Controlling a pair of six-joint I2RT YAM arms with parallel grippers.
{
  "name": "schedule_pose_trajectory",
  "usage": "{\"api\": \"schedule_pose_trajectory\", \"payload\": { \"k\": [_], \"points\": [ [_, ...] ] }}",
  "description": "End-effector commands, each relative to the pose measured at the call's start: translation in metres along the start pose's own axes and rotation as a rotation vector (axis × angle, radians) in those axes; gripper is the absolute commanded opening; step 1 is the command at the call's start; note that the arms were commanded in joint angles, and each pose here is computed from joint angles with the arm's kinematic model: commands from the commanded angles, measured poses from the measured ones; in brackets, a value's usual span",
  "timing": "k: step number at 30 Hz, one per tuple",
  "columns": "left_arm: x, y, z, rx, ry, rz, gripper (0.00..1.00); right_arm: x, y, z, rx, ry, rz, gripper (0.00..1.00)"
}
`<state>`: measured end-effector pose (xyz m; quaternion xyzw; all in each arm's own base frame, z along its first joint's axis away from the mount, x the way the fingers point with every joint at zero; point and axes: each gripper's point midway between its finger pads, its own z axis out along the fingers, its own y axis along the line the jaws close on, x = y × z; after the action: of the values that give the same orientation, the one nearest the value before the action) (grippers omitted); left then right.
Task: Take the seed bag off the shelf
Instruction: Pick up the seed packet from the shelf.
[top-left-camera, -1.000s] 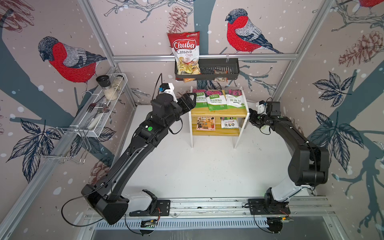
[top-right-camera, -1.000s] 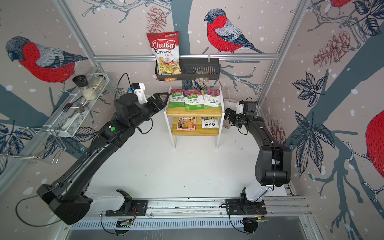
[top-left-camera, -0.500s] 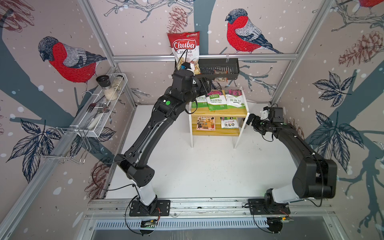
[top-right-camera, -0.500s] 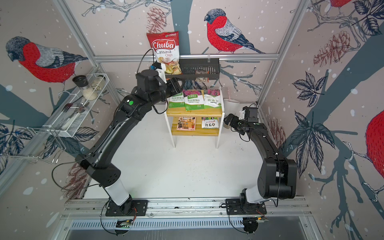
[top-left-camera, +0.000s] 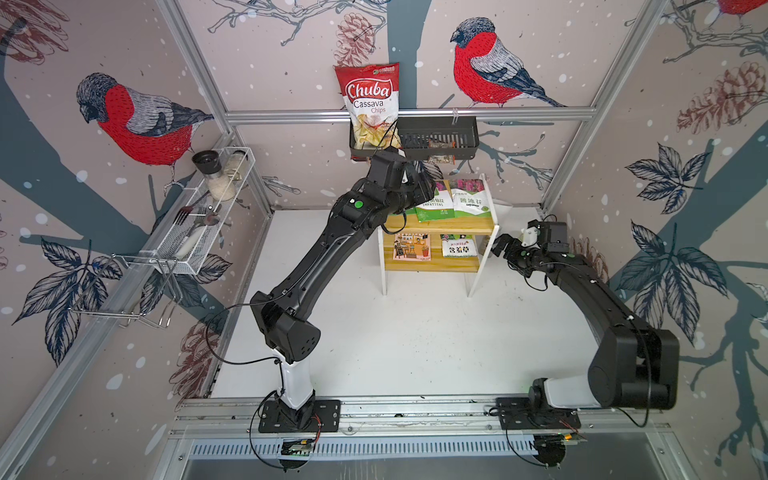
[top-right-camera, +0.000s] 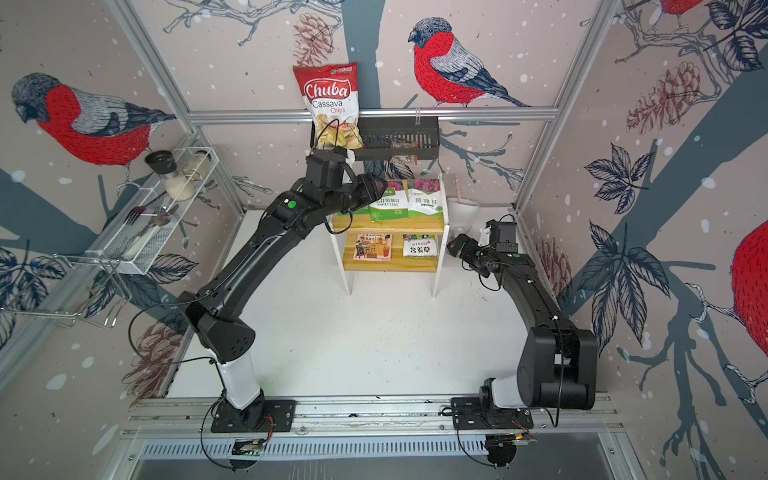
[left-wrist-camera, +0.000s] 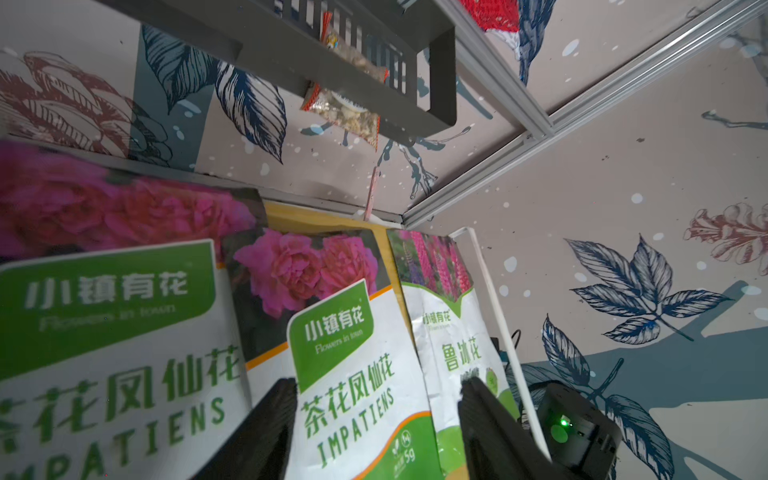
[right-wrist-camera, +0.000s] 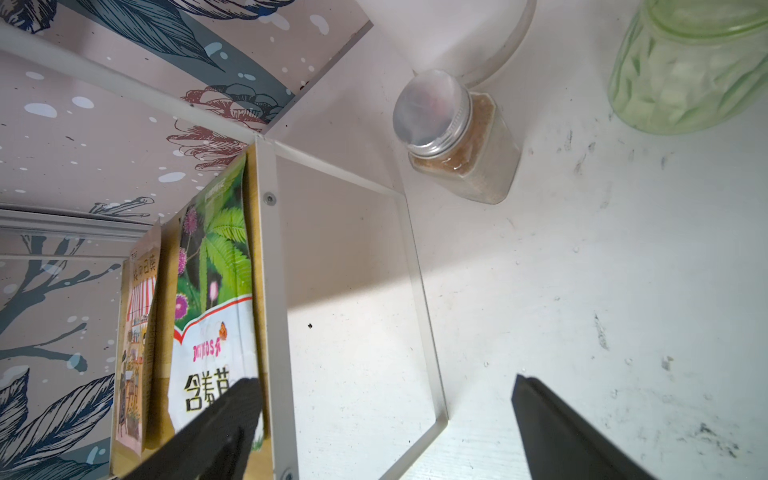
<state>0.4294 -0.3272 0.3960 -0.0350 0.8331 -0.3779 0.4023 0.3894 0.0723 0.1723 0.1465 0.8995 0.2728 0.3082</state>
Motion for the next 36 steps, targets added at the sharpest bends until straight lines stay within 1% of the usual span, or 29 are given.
{"api": "schedule_pose_trajectory", "payload": {
  "k": [1,5,12,19,28,36],
  "points": [
    [0.012,0.008,0.003,-0.024,0.045,-0.034,0.66,-0.002,0.005,-0.003,-0.023,-0.018,0.003,1.0],
    [0.016,0.017,0.001,-0.064,0.053,-0.05,0.67,-0.002,0.005,-0.004,-0.025,-0.026,0.009,1.0],
    [0.034,0.02,-0.004,-0.07,0.105,-0.106,0.66,0.001,0.003,-0.005,-0.027,-0.033,0.026,1.0],
    [0.051,0.023,-0.015,-0.049,0.116,-0.165,0.66,0.0,0.003,-0.006,-0.026,-0.041,0.035,1.0],
    [0.062,0.014,-0.022,-0.036,0.131,-0.164,0.66,0.0,0.003,-0.007,-0.022,-0.048,0.047,1.0],
    [0.072,0.017,-0.037,-0.054,0.13,-0.184,0.66,0.0,0.002,-0.011,-0.018,-0.06,0.056,1.0]
  ]
}}
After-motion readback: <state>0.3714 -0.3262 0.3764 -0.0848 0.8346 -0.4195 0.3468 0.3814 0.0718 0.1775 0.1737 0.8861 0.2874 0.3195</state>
